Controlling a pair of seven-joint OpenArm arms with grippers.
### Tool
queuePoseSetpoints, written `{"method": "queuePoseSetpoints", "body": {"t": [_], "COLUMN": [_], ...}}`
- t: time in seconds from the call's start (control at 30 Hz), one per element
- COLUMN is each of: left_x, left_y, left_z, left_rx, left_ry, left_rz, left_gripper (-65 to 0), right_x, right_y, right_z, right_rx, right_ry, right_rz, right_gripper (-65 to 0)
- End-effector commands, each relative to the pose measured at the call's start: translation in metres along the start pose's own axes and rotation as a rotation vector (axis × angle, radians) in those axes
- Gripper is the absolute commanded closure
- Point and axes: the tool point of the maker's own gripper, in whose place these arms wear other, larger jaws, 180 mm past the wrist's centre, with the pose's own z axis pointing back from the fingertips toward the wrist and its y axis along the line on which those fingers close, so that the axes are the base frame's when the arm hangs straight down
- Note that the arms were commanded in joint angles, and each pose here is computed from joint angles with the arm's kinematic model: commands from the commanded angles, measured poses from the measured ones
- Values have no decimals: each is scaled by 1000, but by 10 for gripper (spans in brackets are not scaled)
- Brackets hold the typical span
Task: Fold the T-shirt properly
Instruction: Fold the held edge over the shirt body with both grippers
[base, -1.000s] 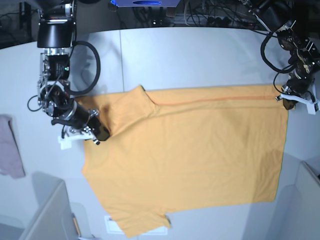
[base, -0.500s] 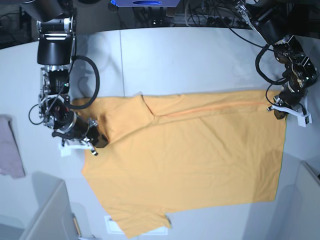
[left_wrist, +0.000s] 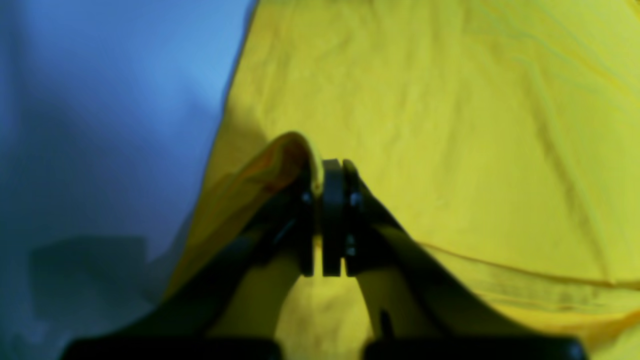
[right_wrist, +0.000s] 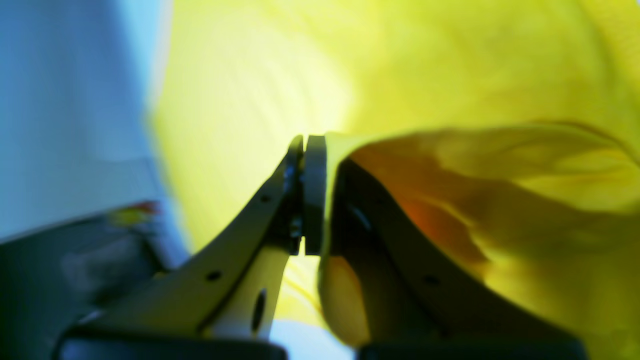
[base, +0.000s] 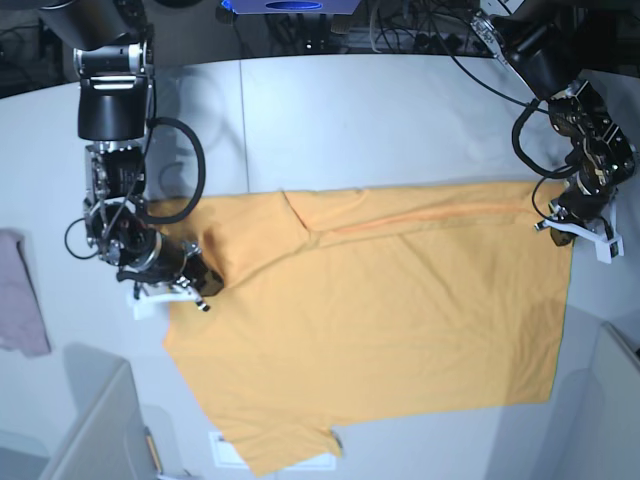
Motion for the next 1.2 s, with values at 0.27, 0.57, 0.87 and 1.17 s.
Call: {"method": "queuePoseSetpoints", "body": {"t": [0.27, 0.57, 0.87, 1.17], "left_x": [32, 20, 27, 57], "left_y": [-3, -11, -13, -5], "left_z": [-1, -15, -16, -13], "left_rx": [5, -25, -29, -21], "left_ry": [-70, -17, -15, -78], "left_rz": [-22, -9, -54, -12], "left_gripper": [0, 0, -53, -513], "right_x": [18, 25, 25, 46], "right_y": [20, 26, 23, -15], "right_z": [0, 0, 1, 27], "right_rx": [47, 50, 45, -23], "right_ry": [-36, -46, -49, -231], "right_rz": [16, 28, 19, -91], "right_gripper": [0, 0, -233, -240]}}
